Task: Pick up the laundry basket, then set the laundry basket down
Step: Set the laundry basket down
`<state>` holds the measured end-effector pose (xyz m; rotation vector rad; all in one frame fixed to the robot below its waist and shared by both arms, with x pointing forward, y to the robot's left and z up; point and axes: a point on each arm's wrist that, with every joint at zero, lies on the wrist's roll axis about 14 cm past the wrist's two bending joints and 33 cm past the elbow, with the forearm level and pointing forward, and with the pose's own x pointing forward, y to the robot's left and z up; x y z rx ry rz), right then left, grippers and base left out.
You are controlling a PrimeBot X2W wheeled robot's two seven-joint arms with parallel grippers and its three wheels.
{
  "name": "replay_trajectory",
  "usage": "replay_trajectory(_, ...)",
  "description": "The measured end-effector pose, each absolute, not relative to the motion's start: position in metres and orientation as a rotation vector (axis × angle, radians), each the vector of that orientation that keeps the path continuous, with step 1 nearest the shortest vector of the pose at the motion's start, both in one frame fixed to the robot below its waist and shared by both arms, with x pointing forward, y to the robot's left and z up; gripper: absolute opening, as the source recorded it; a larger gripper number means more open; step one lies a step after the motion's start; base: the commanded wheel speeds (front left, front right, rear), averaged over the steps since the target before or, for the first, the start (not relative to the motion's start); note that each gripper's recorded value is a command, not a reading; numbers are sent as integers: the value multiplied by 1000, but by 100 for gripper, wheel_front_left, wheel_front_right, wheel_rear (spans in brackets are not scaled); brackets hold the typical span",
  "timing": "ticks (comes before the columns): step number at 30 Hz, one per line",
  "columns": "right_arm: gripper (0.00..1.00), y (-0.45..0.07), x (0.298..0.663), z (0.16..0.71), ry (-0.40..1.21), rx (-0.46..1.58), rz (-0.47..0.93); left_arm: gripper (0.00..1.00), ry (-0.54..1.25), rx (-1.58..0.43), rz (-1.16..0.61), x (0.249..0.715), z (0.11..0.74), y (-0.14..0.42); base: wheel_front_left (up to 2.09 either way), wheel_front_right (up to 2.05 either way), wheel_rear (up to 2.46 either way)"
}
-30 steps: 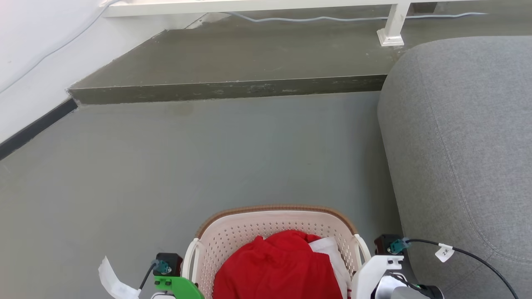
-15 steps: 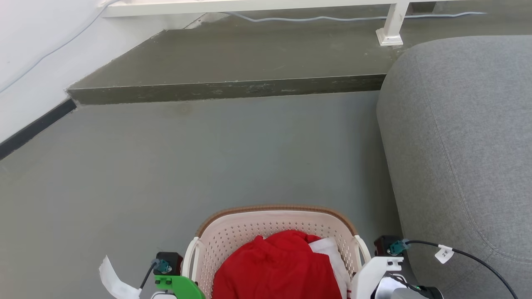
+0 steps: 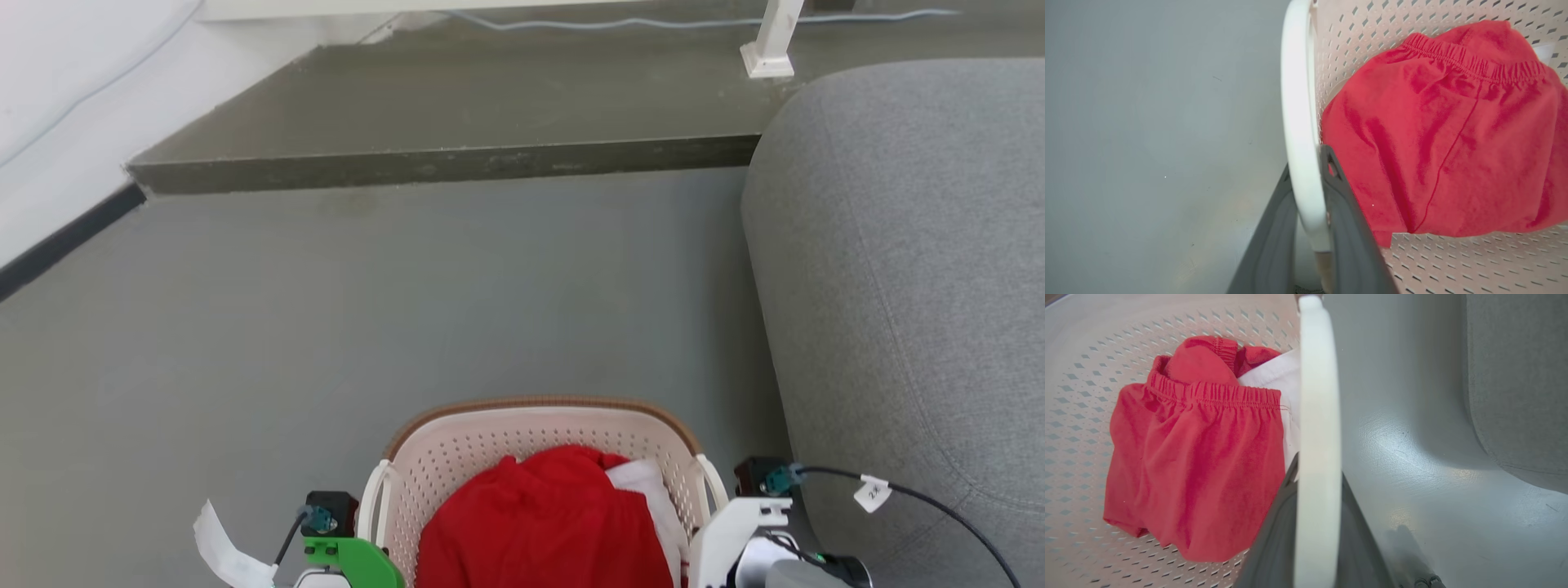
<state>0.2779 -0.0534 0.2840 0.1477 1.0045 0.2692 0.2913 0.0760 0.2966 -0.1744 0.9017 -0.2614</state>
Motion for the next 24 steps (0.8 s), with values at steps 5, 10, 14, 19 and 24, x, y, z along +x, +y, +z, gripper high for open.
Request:
replay_trajectory(5, 0, -52, 289, 284, 998, 141, 278, 0, 915, -190, -244, 294, 292, 78, 0, 0, 0)
replay_trajectory(10, 0, -50, 304, 285, 985, 135, 285, 0, 913, -191, -233, 306, 291, 79, 0, 0, 0)
replay_trajectory(14, 0, -51, 322, 287, 965, 129, 282, 0, 895, -188, -229, 323, 293, 78, 0, 0, 0)
replay_trajectory(19, 0, -52, 345, 288, 940, 126, 280, 0, 876, -187, -229, 345, 294, 77, 0, 0, 0)
replay_trajectory(24, 0, -52, 371, 289, 911, 125, 277, 0, 850, -185, -225, 370, 294, 76, 0, 0, 0)
